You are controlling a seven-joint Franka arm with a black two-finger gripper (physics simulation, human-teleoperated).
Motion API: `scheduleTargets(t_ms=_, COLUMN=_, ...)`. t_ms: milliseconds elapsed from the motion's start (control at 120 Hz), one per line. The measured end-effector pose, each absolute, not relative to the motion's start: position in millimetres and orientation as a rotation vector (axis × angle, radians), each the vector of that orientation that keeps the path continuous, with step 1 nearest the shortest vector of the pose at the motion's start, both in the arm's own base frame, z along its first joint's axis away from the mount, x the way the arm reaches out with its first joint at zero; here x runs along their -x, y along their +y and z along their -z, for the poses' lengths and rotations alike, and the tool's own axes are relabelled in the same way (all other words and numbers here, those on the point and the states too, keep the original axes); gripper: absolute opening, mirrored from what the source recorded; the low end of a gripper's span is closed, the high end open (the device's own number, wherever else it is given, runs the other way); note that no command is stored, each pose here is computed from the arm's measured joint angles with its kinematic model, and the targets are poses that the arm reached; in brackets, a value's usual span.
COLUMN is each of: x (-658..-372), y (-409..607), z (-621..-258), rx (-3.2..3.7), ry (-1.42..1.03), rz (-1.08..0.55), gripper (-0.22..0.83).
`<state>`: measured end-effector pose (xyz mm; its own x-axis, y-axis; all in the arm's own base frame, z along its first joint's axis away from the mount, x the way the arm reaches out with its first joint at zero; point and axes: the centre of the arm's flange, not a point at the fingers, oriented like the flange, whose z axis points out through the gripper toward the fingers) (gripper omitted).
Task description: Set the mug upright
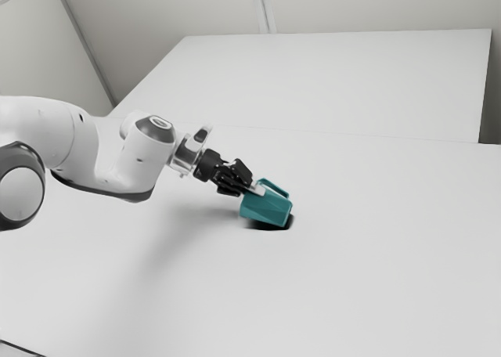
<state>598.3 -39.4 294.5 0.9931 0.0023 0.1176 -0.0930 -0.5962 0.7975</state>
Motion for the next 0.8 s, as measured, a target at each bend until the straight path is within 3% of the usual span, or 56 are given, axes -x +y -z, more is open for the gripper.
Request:
scheduleTargets(t_ms=167, x=-598.0, y=-46.8, z=-309.1, rx=-2.199, ry=-0.118, rz=-0.159, gripper=-0.13)
scheduleTargets(t_ms=450, x=-588.6, y=-36.6, z=-402.1, rx=-2.318, ry=-0.352, rz=-0.270, gripper=-0.15)
scheduleTargets(t_ms=800, x=-586.8, y=-2.7, z=-455.0, rx=-2.872, ry=-0.673, rz=-0.126, gripper=-0.16)
